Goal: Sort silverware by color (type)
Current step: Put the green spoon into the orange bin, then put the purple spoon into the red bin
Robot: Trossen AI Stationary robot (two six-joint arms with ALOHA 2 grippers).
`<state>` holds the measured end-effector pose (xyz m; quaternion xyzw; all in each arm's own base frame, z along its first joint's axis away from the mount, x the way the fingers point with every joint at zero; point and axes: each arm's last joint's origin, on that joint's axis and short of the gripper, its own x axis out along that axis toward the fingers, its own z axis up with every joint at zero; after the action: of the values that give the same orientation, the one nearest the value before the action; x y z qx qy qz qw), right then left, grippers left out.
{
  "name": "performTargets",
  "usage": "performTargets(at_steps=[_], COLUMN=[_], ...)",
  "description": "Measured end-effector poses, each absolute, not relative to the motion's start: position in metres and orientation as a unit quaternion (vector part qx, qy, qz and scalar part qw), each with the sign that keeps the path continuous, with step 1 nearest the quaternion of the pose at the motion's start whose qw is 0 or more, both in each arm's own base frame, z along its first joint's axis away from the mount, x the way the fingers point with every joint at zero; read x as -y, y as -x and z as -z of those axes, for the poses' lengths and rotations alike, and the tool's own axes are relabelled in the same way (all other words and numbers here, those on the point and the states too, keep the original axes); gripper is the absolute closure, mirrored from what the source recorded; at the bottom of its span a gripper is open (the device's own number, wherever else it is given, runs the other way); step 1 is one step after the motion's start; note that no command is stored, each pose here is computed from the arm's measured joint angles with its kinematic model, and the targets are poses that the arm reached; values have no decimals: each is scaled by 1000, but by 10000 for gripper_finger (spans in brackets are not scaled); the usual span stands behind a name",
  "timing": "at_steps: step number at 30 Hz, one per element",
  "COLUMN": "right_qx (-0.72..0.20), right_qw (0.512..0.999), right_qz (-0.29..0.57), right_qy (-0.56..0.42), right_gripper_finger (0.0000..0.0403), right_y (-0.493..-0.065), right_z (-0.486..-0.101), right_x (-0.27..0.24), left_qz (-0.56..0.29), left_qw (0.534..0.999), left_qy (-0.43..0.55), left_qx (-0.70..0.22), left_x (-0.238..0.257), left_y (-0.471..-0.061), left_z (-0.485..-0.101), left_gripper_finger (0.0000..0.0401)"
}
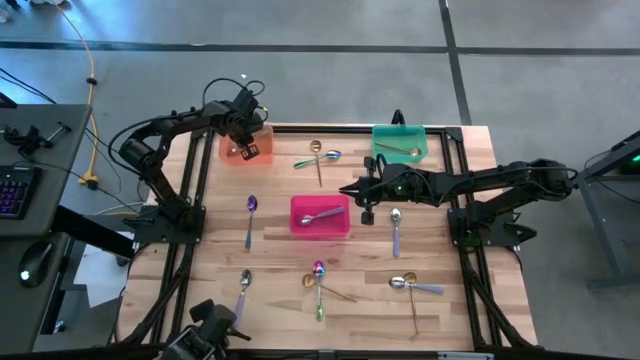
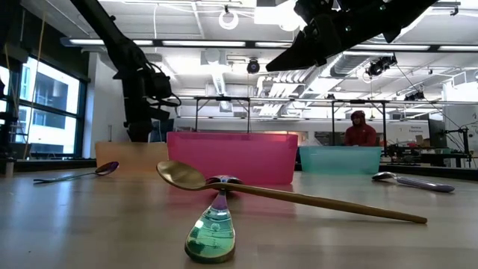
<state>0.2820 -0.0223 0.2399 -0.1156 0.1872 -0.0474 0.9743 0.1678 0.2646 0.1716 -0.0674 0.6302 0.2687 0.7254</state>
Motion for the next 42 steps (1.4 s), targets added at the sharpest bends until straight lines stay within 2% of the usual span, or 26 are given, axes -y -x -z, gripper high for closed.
performTargets(at_steps=[5,9,16,23,35,39,42], right_qx=[-187,-189,-190,-176,-82,-87,-104], right_qw=[974,973,973,976,990,986,981], right_qz=[47,46,46,48,67,121,149], right_qy=[120,120,119,119,90,79,63], right_gripper_finger=[396,396,396,396,396,396,396], right_y=[-282,-282,-282,-283,-287,-287,-286], right_z=[-240,-240,-239,-242,-260,-259,-256], right_x=[22,22,22,22,23,25,27], left_qz=[-269,-276,-324,-342,-264,-215,-169], left_qw=[725,728,757,832,944,969,980], left_qy=[68,69,54,47,9,-3,-10], left_qx=[-630,-625,-565,-434,-197,-118,-102], left_x=[-265,-266,-267,-247,-159,-128,-108], left_y=[-168,-169,-170,-162,-154,-160,-164], left_z=[-171,-172,-196,-221,-207,-201,-191], left_gripper_finger=[336,336,370,399,401,401,401])
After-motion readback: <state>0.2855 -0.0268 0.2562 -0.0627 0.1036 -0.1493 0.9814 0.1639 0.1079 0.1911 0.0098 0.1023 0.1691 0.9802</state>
